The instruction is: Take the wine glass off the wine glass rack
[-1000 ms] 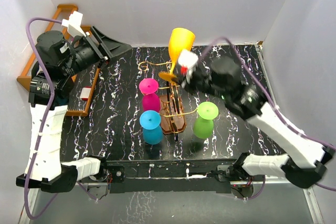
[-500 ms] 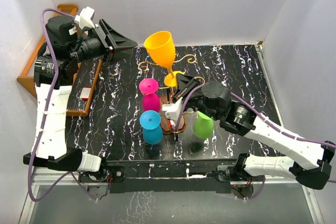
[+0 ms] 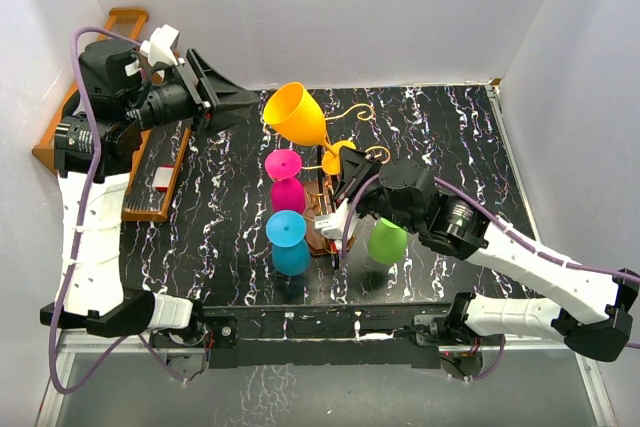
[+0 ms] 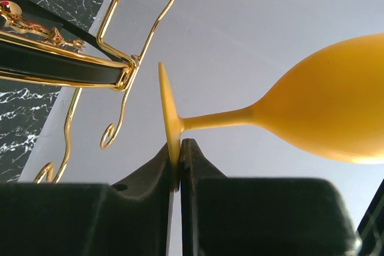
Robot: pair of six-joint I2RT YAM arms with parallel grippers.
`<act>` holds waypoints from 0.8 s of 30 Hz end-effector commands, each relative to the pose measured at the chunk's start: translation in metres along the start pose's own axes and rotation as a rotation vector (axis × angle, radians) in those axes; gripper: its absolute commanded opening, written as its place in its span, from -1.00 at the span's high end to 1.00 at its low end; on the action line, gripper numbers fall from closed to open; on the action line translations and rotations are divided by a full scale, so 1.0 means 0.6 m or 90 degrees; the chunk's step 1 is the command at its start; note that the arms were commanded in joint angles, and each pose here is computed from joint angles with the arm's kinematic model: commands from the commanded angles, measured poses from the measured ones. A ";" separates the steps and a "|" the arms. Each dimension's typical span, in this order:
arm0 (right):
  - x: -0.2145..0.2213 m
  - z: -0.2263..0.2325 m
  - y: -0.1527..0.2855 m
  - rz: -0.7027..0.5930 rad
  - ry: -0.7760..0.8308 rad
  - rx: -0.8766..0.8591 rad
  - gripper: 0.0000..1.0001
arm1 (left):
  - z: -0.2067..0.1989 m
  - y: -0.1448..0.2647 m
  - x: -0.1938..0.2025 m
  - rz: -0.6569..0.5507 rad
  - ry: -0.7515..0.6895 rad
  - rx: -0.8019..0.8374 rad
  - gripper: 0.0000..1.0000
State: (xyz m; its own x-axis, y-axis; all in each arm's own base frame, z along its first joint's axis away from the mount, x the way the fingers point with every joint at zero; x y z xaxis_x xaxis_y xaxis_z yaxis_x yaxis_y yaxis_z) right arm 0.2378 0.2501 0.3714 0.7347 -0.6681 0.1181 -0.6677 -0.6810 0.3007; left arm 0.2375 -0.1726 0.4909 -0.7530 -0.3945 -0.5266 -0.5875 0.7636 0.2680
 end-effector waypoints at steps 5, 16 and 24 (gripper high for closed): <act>-0.011 -0.057 0.007 -0.017 0.020 0.068 0.84 | 0.018 0.008 0.038 0.052 0.008 -0.018 0.01; -0.034 -0.084 -0.018 -0.033 0.031 0.092 0.84 | 0.047 0.000 0.060 0.097 0.013 -0.038 0.07; -0.041 -0.098 -0.017 -0.035 0.025 0.110 0.84 | 0.069 -0.007 0.070 0.128 0.005 -0.060 0.44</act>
State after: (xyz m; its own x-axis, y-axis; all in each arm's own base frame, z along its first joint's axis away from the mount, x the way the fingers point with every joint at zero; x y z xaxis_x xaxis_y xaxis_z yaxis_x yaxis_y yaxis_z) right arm 0.2377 0.2894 0.3700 0.7757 -0.6111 0.1578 -0.6278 -0.7213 0.2926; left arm 0.2289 -0.1708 0.4406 -0.8415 -0.2896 -0.4561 -0.4900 0.7647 0.4185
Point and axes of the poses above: each gripper's point midway between its finger pads, its own y axis back along the fingers, its own z axis along the line the jaws close on, x = y × z, the point moved 2 cm from there along y, back along the fingers, and after that the axes turned 11 degrees about -y, right-handed, at the moved point
